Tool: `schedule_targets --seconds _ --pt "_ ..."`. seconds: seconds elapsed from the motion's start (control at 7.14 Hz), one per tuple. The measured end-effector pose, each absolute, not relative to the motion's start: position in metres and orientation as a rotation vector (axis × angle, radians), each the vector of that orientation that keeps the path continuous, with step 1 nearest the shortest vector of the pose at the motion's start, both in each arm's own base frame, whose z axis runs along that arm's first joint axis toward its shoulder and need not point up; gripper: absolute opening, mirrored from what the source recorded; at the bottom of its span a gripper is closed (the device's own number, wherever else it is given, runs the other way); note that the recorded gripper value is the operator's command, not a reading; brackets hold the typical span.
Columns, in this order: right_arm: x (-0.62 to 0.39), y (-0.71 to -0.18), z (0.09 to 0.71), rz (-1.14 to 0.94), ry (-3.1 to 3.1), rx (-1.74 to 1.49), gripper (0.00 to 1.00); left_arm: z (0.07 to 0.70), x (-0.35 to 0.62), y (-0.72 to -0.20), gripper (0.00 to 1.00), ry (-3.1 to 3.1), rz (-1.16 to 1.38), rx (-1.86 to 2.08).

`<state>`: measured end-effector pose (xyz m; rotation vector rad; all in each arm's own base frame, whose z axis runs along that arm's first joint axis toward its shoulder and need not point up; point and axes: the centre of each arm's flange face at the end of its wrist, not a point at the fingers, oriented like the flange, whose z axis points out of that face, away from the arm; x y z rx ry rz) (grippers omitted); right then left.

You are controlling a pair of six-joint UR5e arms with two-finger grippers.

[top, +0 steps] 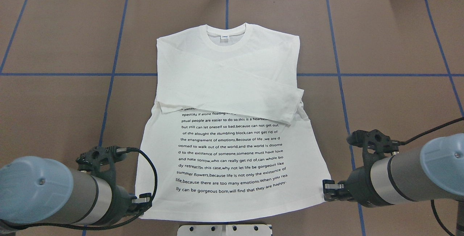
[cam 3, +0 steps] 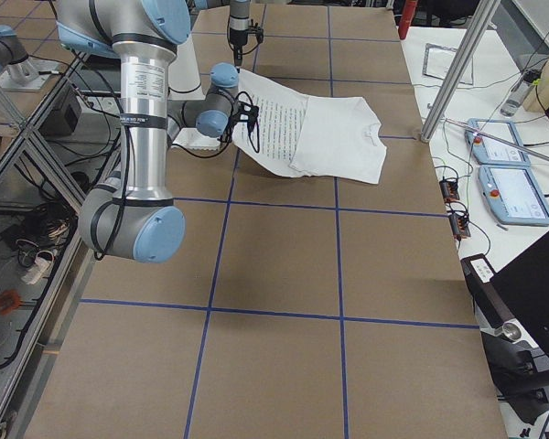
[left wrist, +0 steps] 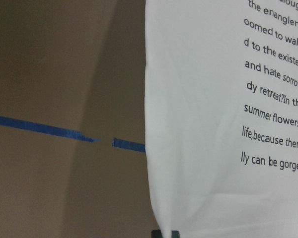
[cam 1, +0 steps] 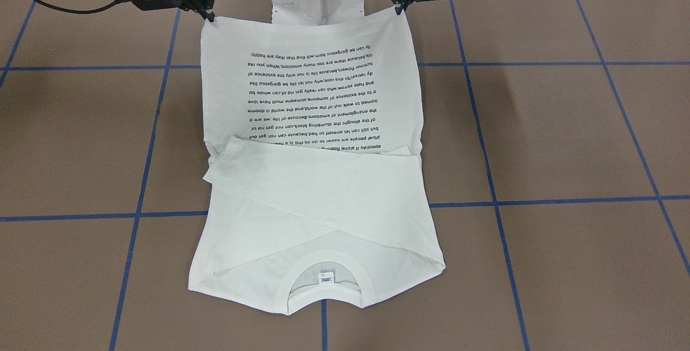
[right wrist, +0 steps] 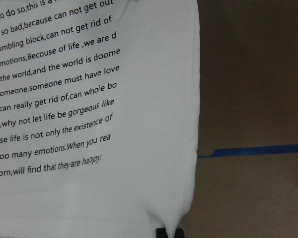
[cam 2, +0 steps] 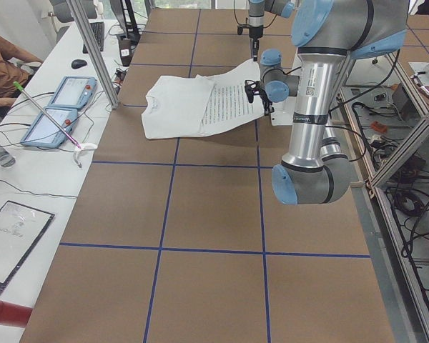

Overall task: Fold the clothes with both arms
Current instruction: 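Lift the hem with both grippers and carry it toward the collar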

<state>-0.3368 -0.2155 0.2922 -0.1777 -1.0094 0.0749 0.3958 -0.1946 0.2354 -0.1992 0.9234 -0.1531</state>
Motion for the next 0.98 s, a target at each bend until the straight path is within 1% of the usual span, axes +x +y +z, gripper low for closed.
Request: schedule_targets --seconds 0.42,0.7,0.98 --pt "-0.307 -0.209 0.285 0.046 -1.03 -0.268 0.0 0.224 0.353 -0.176 0.0 0.95 -0.12 -0.246" --pt "-0.295 -0.219 0.278 0.055 -1.057 -0.295 0.0 0.208 0.345 -0.171 0.0 0.989 -0.096 -0.273" --pt "-0.297 -0.245 0.27 0.091 -1.091 -0.267 0.0 0.196 0.338 -0.189 0.0 1.029 -0.113 -0.237"
